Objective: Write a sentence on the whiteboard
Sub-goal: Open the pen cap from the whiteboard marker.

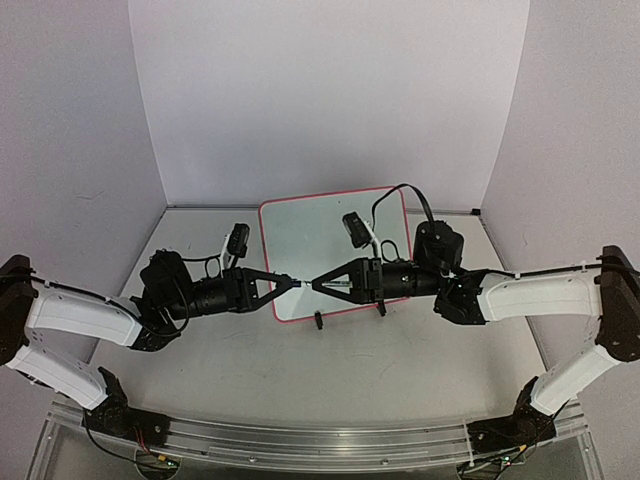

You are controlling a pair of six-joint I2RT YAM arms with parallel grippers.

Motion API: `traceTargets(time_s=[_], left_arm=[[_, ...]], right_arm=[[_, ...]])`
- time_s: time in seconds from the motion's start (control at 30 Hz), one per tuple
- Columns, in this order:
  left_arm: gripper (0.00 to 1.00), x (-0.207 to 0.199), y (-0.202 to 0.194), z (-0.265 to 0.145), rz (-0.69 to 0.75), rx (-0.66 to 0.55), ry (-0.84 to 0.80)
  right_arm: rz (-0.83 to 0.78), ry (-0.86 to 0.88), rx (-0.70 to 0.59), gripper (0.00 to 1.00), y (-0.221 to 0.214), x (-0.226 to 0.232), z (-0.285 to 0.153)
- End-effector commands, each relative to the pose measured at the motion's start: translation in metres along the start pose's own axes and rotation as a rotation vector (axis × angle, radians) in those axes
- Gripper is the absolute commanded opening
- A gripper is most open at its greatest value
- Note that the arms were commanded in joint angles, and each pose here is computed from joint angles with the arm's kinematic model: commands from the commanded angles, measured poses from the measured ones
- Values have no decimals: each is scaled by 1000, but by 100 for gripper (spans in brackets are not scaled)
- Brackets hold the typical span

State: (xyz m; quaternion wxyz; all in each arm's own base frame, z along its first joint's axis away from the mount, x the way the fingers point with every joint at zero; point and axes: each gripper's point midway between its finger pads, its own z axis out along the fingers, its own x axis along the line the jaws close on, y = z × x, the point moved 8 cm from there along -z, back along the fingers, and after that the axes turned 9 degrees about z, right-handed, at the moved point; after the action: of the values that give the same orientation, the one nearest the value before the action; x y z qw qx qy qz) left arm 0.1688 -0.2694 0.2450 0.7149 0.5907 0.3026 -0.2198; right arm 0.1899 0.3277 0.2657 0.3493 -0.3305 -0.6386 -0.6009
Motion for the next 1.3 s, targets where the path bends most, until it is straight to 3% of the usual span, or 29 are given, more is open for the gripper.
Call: traceTargets(time_s=[0.0,0.23,0.63,1.07,1.27], left_arm=[[0,-5,4,9,10,11,-27],[0,-5,0,9,4,20,-26],[0,-4,-3,9,3,24,-26],[0,-15,37,-35,72,-202,91],[0,-5,33,-59,50,-161,198]], right_arm=[[-63,66,-22,55,11,19,6],[-59,50,-42,41,12,16,6],[-44,16,-76,0,13,10,6],[-23,-44,-153,0,12,-6,-40],[-50,-29,-163,0,11,1,-58]])
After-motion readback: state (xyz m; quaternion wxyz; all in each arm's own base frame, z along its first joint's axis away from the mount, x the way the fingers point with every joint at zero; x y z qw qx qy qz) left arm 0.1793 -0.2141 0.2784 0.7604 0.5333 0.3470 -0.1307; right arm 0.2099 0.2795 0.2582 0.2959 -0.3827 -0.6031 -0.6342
